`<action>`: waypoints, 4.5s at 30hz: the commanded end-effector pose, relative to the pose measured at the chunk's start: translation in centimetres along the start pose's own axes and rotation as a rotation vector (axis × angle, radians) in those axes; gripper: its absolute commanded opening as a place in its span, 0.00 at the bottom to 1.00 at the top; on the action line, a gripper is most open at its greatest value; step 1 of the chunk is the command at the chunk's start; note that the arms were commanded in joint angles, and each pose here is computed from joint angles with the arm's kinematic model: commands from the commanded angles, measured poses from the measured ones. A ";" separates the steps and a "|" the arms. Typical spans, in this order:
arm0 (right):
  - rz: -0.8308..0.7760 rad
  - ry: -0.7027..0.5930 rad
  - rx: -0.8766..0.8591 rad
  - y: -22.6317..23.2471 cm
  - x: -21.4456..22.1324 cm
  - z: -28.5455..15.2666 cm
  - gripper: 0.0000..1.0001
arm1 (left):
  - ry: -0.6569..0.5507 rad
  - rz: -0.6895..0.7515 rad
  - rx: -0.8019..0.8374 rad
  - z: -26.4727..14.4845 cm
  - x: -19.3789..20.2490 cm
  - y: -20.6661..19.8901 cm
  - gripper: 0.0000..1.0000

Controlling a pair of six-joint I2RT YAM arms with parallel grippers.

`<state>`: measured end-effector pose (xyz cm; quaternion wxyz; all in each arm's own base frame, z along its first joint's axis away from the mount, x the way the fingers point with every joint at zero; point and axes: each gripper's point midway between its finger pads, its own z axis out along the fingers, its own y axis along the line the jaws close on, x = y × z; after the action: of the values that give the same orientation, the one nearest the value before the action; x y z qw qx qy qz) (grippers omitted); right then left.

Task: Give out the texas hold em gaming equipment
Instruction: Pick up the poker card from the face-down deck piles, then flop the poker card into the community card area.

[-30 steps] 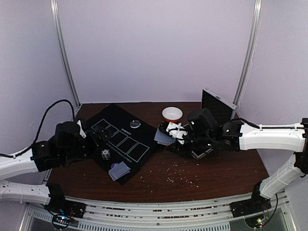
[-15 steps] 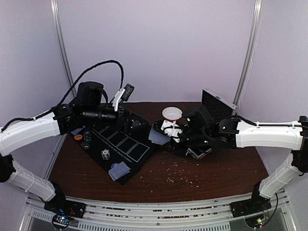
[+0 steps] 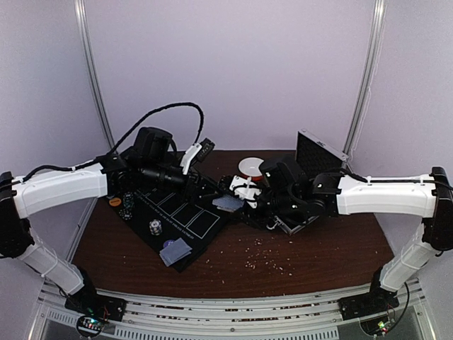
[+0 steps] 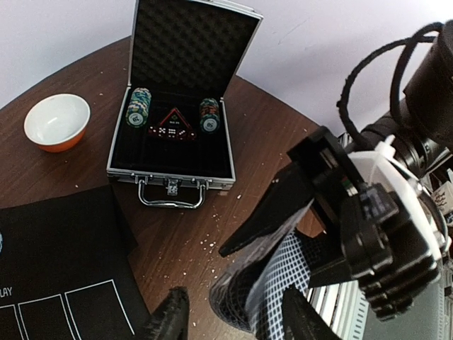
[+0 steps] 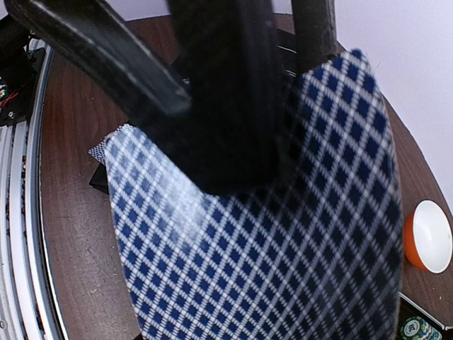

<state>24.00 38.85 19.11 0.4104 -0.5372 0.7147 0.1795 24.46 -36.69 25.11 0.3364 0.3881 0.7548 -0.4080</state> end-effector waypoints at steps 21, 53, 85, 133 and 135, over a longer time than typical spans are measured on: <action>-0.013 -0.054 0.008 -0.2 -1.8 -0.3 0.39 | -0.086 0.026 0.007 -1.9 -2.1 -0.4 0.00; 0.025 -0.057 0.016 -1.1 -1.3 -0.5 0.39 | -0.183 -0.076 -0.065 -8.9 -3.4 4.9 0.00; 0.026 -0.061 0.020 -1.0 -0.7 -1.9 0.39 | 0.693 0.253 -1.635 -19.8 1.7 38.8 0.00; 0.041 -0.062 0.020 -0.8 -0.1 -2.5 0.39 | 0.686 0.552 -0.851 -11.3 12.4 35.5 0.60; 0.041 -0.062 0.020 -0.8 0.0 -2.6 0.39 | 0.595 0.514 -0.803 -10.5 10.5 34.6 0.65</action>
<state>23.83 37.16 19.69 0.4207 -0.5238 0.7163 0.1883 46.69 -8.90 4.51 0.2646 0.5164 0.7871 0.2093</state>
